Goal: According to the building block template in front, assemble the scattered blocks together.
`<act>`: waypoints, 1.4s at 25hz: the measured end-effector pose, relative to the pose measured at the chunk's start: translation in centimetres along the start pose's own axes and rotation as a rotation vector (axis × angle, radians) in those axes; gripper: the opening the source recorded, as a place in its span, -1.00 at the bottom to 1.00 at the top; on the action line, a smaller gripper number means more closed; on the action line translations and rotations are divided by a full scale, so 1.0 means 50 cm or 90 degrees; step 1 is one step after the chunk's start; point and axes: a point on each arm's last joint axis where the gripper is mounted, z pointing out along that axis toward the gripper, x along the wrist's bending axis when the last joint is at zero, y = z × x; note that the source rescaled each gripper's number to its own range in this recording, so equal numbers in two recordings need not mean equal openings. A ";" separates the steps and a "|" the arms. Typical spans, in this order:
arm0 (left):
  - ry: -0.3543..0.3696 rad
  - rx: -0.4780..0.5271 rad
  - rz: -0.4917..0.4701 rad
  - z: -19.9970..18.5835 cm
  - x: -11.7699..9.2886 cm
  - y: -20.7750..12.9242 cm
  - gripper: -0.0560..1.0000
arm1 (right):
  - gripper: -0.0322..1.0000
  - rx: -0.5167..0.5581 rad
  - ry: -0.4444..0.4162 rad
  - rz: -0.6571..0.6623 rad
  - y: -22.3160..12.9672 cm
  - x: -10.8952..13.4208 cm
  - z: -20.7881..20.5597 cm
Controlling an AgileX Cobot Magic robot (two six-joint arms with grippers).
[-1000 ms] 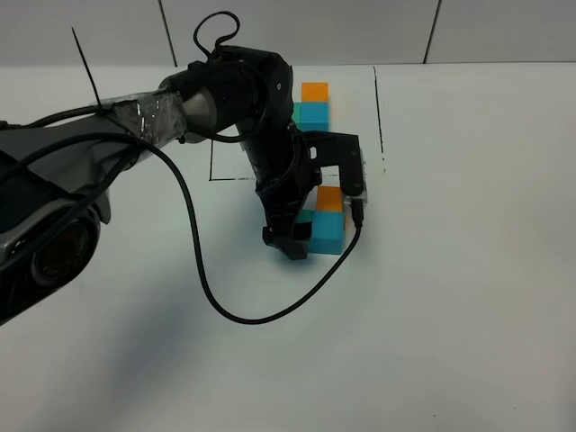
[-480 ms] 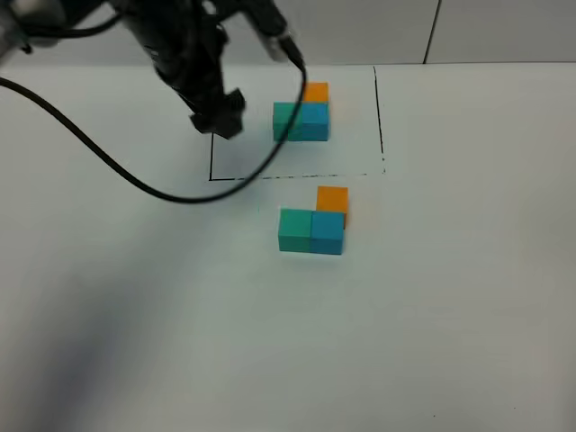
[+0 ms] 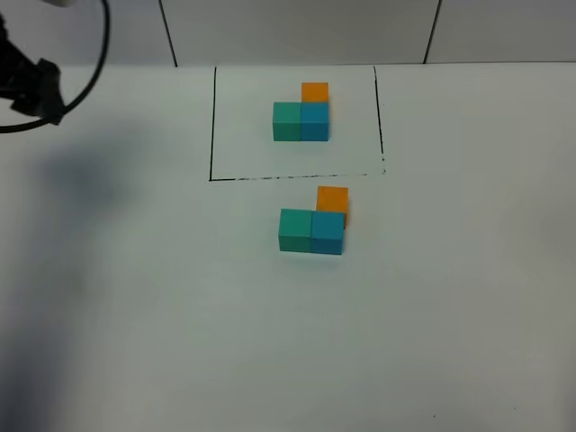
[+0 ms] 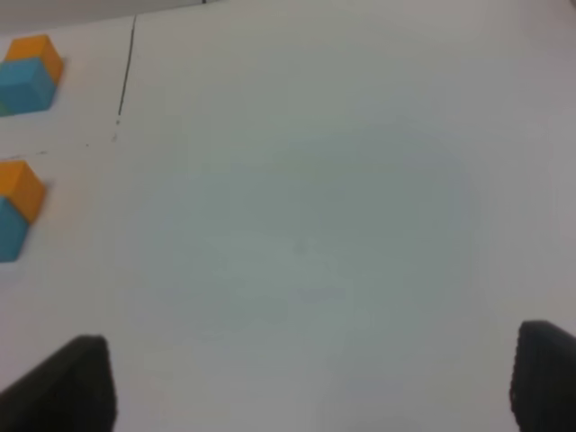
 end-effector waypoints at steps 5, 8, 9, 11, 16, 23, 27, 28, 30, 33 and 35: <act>0.031 -0.051 -0.059 -0.070 -0.025 -0.116 0.95 | 0.56 0.000 0.000 0.000 0.000 0.000 0.000; 0.037 -0.111 -0.070 -0.126 -0.060 -0.180 0.93 | 0.56 0.000 0.000 0.000 0.000 0.000 0.000; 0.038 -0.130 -0.076 -0.145 -0.073 -0.204 0.92 | 0.56 0.000 0.000 0.000 0.000 0.000 0.000; 0.039 -0.165 -0.087 -0.175 -0.096 -0.250 0.91 | 0.56 0.000 0.000 0.000 0.000 0.000 0.000; 0.062 -0.272 -0.098 -0.256 -0.151 -0.361 0.90 | 0.56 0.000 0.000 0.000 0.000 0.000 0.000; 0.060 -0.314 -0.112 -0.261 -0.206 -0.492 0.85 | 0.56 0.000 0.000 0.000 0.000 0.000 0.000; 0.041 -0.328 -0.115 -0.232 -0.229 -0.543 0.79 | 0.56 0.000 0.000 0.000 0.000 0.000 0.000; 0.035 -0.327 -0.116 -0.224 -0.234 -0.553 0.77 | 0.56 0.000 0.000 0.000 0.000 0.000 0.000; 0.032 -0.327 -0.115 -0.209 -0.243 -0.578 0.74 | 0.56 0.000 0.000 0.000 0.000 0.000 0.000; 0.040 -0.348 -0.100 -0.195 -0.254 -0.607 0.70 | 0.56 0.000 0.000 0.000 0.000 0.000 0.000; 0.043 -0.371 -0.088 -0.194 -0.260 -0.623 0.66 | 0.56 0.000 0.000 0.000 0.000 0.000 0.000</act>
